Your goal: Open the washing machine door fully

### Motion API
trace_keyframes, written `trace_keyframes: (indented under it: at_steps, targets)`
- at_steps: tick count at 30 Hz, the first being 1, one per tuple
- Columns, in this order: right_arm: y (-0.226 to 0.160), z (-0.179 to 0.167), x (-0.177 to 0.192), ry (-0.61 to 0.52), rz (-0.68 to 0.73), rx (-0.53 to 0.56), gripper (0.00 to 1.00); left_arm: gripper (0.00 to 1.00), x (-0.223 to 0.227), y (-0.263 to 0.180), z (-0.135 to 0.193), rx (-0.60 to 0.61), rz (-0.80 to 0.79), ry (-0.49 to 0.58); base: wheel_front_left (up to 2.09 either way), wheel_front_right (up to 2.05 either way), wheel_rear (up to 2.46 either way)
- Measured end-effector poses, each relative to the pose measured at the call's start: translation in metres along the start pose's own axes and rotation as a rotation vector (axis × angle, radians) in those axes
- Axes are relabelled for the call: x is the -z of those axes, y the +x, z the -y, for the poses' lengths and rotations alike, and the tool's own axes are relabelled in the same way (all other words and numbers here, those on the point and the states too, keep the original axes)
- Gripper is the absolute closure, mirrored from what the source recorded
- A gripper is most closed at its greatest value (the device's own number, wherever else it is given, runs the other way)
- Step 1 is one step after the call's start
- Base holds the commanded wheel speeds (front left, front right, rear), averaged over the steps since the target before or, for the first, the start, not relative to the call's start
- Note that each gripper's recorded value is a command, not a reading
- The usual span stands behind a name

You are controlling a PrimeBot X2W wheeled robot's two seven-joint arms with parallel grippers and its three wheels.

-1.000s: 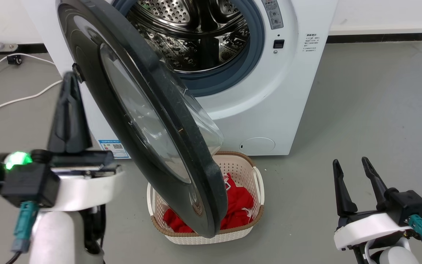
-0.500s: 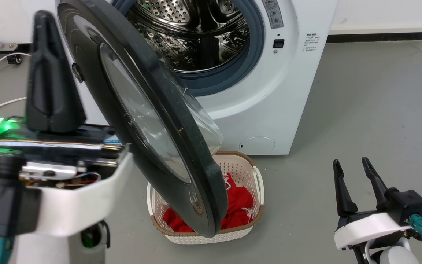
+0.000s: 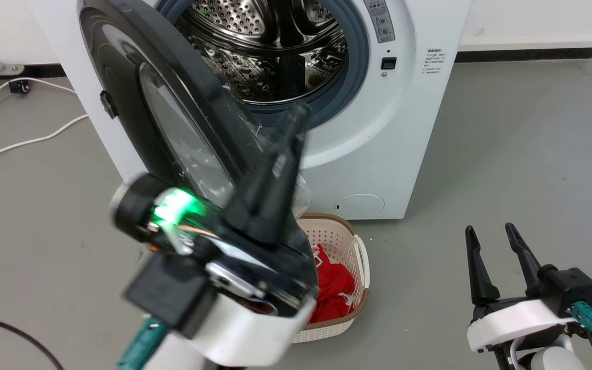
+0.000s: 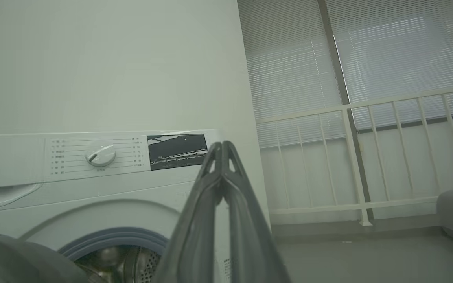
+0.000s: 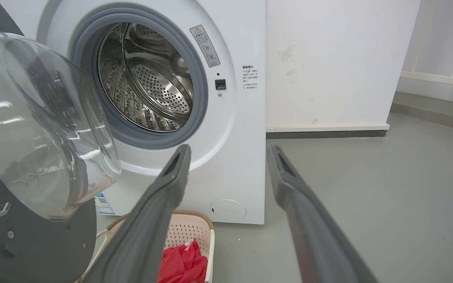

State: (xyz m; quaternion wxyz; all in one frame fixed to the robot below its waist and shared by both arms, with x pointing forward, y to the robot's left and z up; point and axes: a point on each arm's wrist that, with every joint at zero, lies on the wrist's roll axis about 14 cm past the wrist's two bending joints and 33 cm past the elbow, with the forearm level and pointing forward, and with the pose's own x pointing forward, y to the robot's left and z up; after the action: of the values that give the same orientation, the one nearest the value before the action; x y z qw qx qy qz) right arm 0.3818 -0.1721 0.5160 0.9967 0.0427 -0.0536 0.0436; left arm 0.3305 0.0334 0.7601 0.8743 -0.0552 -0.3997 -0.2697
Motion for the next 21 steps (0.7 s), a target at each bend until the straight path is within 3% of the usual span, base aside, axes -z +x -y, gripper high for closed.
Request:
trace_keyframes:
  at_steps: [5, 13, 21]
  targets:
    - [-0.001, 0.000, 0.001, 0.006, -0.002, 0.000, 0.00, 1.00, 0.036, -0.017, 0.035, 0.078, -0.173, -0.113, 0.00, 0.00, 0.00]
    - [-0.003, -0.002, 0.000, 0.009, -0.003, -0.003, 0.00, 1.00, 0.100, -0.074, 0.074, 0.150, -0.518, -0.197, 0.00, 0.00, 0.00]
    - [-0.005, -0.003, 0.003, 0.010, -0.011, -0.007, 0.00, 1.00, 0.144, -0.124, 0.082, 0.126, -0.729, -0.211, 0.00, 0.00, 0.00]
